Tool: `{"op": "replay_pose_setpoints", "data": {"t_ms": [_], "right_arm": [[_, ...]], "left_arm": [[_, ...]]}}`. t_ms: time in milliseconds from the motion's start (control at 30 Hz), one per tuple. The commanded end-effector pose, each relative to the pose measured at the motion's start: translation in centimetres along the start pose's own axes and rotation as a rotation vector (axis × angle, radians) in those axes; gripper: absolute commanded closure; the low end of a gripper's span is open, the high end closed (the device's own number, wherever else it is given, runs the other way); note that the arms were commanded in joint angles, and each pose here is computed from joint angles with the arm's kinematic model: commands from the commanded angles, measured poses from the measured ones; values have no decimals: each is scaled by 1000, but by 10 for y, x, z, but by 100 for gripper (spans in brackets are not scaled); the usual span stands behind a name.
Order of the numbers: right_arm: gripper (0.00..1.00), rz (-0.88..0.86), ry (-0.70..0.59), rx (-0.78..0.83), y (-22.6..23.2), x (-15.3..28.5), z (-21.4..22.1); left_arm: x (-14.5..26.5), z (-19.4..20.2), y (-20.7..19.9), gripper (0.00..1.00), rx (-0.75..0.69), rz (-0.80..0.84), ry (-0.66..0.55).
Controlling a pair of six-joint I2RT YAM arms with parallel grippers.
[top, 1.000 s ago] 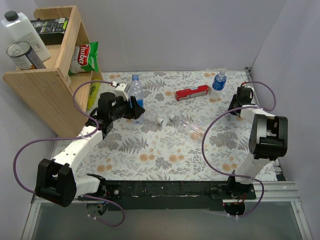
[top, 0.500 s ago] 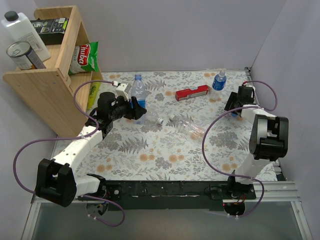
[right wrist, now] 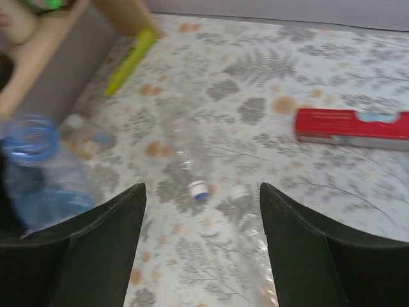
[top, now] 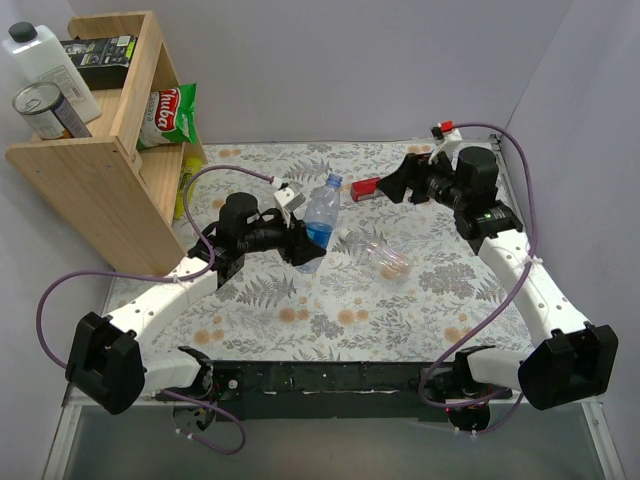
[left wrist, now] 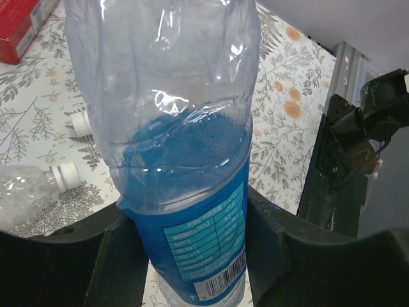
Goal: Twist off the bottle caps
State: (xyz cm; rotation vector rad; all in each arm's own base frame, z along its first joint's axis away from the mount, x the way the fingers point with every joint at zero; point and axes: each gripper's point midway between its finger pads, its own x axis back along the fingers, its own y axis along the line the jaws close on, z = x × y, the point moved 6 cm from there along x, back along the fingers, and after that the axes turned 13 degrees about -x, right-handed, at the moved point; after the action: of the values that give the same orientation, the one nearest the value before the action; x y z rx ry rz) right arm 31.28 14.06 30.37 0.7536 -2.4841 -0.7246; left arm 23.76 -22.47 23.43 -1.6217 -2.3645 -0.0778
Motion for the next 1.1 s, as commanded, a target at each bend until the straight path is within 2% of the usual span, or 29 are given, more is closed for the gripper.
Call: {"op": "replay_pose_setpoints", "data": {"t_ms": [0, 133, 367, 533, 667, 767, 867, 900, 933, 967, 1000, 1033, 1067], "right_arm": [[21, -352, 113, -22, 78, 6, 8], [21, -430, 103, -4, 102, 6, 7], [20, -458, 132, -6, 115, -3, 14], [23, -456, 142, -1, 119, -10, 17], [30, -447, 153, 1, 118, -16, 20], [37, -442, 159, 1, 117, -19, 23], [55, -432, 151, 5, 116, -19, 23], [66, -423, 146, 4, 114, -20, 24], [71, -417, 140, 6, 114, -20, 23], [77, -411, 133, 11, 113, -20, 23], [89, -390, 122, 9, 110, -20, 23], [94, -379, 114, 14, 108, -20, 23], [99, -359, 109, 18, 106, -18, 23]], "left_arm": [[-2, -5, -9, 53, -61, 47, 6], [-3, -4, -11, 53, -70, 54, 14], [-6, -2, -17, 53, -82, 76, 28], [-7, -2, -21, 53, -91, 90, 28], [-6, -2, -22, 53, -95, 93, 29], [-7, -2, -23, 54, -96, 104, 27], [-8, -2, -24, 53, -100, 105, 29], [-7, -2, -23, 53, -99, 106, 30], [-7, -2, -24, 53, -98, 107, 31], [-7, -2, -24, 49, -98, 107, 32], [-7, -2, -24, 45, -96, 105, 31], [-7, -3, -24, 39, -95, 104, 30], [-7, -4, -24, 29, -95, 99, 29]]}}
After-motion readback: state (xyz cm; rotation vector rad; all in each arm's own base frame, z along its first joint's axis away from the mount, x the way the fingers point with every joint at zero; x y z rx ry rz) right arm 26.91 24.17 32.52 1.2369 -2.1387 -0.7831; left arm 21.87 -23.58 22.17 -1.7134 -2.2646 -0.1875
